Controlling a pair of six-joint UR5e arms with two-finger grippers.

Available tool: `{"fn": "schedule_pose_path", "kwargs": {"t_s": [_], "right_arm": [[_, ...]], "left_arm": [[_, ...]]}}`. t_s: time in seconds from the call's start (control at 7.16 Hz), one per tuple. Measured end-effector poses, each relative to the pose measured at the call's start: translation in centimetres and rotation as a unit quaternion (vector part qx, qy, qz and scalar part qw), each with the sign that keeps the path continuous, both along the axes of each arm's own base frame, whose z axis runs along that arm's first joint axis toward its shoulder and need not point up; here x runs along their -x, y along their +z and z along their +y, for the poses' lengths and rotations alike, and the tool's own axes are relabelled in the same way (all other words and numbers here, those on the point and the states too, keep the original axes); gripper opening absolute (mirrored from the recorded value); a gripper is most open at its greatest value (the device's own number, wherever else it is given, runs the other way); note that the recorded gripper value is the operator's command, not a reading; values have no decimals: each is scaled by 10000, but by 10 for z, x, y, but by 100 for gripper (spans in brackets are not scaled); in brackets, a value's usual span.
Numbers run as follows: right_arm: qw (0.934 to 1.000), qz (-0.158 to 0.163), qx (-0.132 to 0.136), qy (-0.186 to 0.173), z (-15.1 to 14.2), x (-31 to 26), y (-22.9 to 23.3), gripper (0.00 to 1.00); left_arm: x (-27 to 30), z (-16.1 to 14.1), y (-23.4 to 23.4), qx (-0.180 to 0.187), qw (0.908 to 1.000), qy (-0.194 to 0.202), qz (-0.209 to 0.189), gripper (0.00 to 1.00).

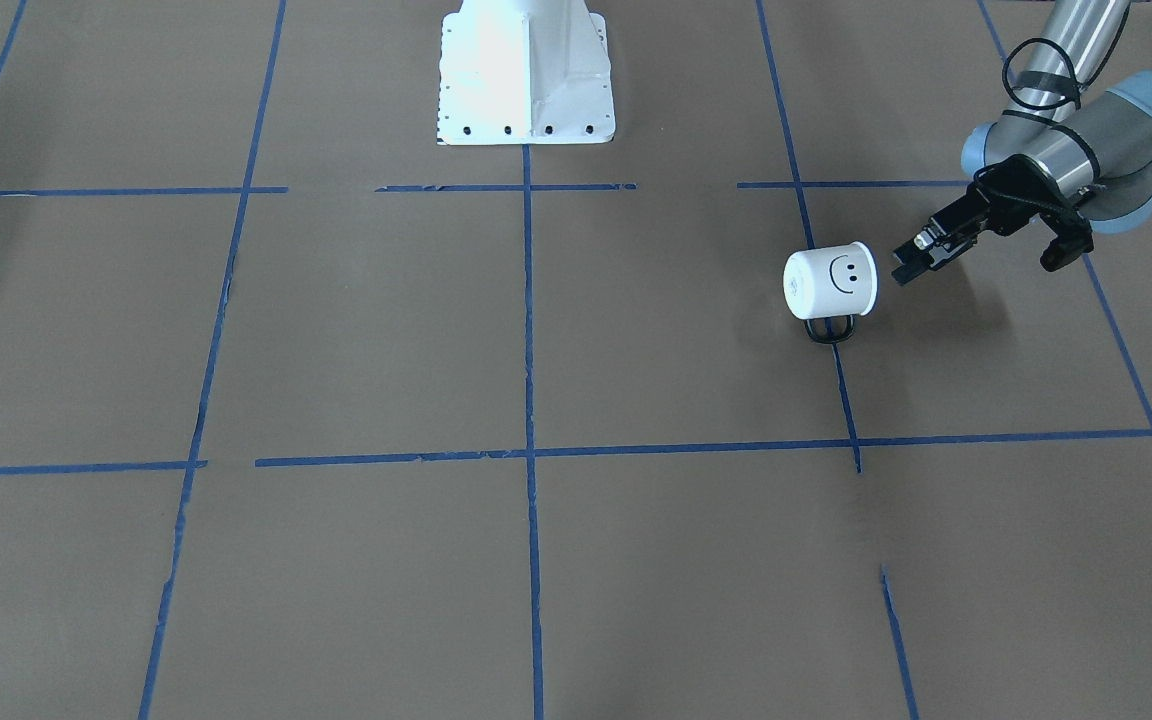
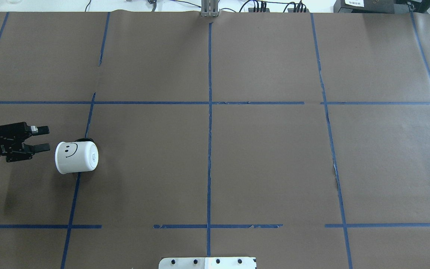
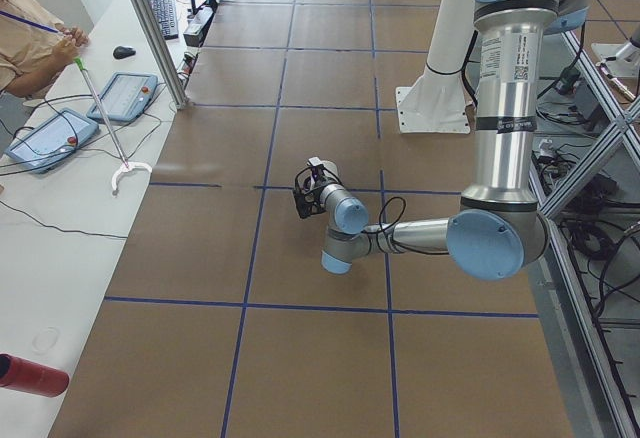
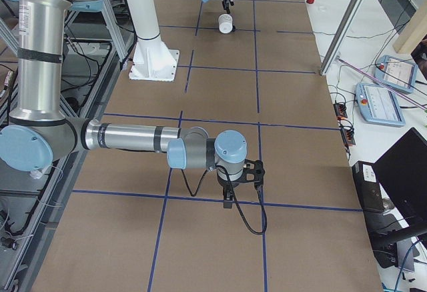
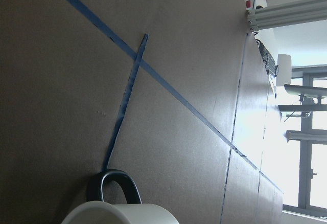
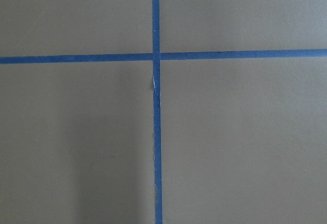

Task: Flip mug
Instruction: 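Move the left gripper toward the white smiley mug lying on its side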

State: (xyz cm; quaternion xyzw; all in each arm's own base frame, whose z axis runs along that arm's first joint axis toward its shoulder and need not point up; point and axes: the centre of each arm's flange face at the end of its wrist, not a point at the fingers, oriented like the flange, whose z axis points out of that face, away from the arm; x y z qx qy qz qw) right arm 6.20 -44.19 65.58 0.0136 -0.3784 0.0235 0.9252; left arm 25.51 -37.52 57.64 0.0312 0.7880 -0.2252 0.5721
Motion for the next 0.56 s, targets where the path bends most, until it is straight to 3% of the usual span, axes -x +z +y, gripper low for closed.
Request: {"fn": "schedule_pose_path", "kwargs": {"t_s": [0.56], "right_arm": [[10000, 0, 0, 0, 0, 0, 0, 100]], "left_arm": [[-20, 7, 11, 168, 9996, -144, 202, 100]]}}
